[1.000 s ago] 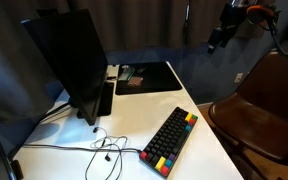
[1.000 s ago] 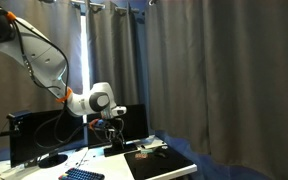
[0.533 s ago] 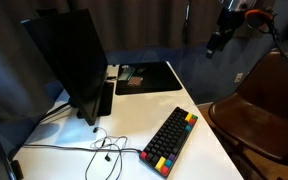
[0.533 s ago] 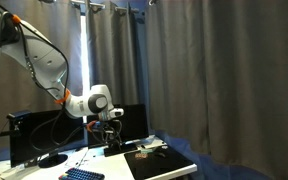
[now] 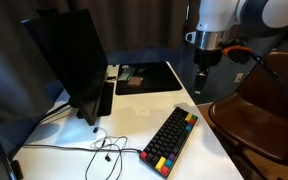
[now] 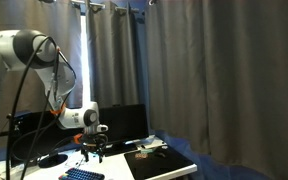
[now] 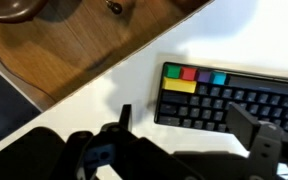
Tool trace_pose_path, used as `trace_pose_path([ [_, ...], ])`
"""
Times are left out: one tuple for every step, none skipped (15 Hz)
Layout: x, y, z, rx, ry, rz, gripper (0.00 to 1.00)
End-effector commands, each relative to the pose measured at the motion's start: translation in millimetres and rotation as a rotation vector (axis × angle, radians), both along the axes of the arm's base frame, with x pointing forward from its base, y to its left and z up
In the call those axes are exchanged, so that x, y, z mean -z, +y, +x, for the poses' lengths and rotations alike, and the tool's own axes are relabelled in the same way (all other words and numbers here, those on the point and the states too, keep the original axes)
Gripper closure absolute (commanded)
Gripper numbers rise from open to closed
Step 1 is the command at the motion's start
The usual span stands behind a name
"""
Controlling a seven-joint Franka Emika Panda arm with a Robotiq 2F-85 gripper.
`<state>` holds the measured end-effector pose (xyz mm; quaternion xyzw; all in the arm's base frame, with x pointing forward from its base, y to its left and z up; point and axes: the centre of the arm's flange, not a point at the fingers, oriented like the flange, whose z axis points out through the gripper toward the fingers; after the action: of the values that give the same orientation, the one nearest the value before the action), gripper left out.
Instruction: Press a button on the right side of the keyboard
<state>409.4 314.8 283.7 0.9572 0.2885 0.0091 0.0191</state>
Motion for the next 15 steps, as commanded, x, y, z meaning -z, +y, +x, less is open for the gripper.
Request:
trace_pose_path([
  [28, 42, 31, -0.1, 0.072, -0.033, 0.34],
  [35, 48, 36, -0.109, 0.085, -0.036, 0.41],
  [40, 53, 42, -0.117, 0.093, -0.035, 0.5],
  [45, 57, 46, -0.125, 0.1, -0.036, 0.56],
  [49, 60, 52, -0.129, 0.1, -0.034, 0.64],
  [55, 61, 58, -0.132, 0.1, -0.034, 0.7],
  [57, 63, 62, -0.132, 0.103, -0.03, 0.77],
  [59, 64, 66, -0.133, 0.102, -0.025, 0.84],
  [62, 65, 69, -0.132, 0.103, -0.022, 0.91],
  [64, 66, 71, -0.124, 0.103, -0.017, 0.99],
  [65, 66, 72, -0.118, 0.104, -0.011, 1.0],
  [66, 66, 72, -0.107, 0.105, -0.004, 1.0],
  [66, 66, 72, -0.104, 0.107, 0.002, 1.0],
  [67, 65, 71, -0.101, 0.113, 0.007, 1.0],
  [68, 64, 70, -0.1, 0.114, 0.008, 1.0],
])
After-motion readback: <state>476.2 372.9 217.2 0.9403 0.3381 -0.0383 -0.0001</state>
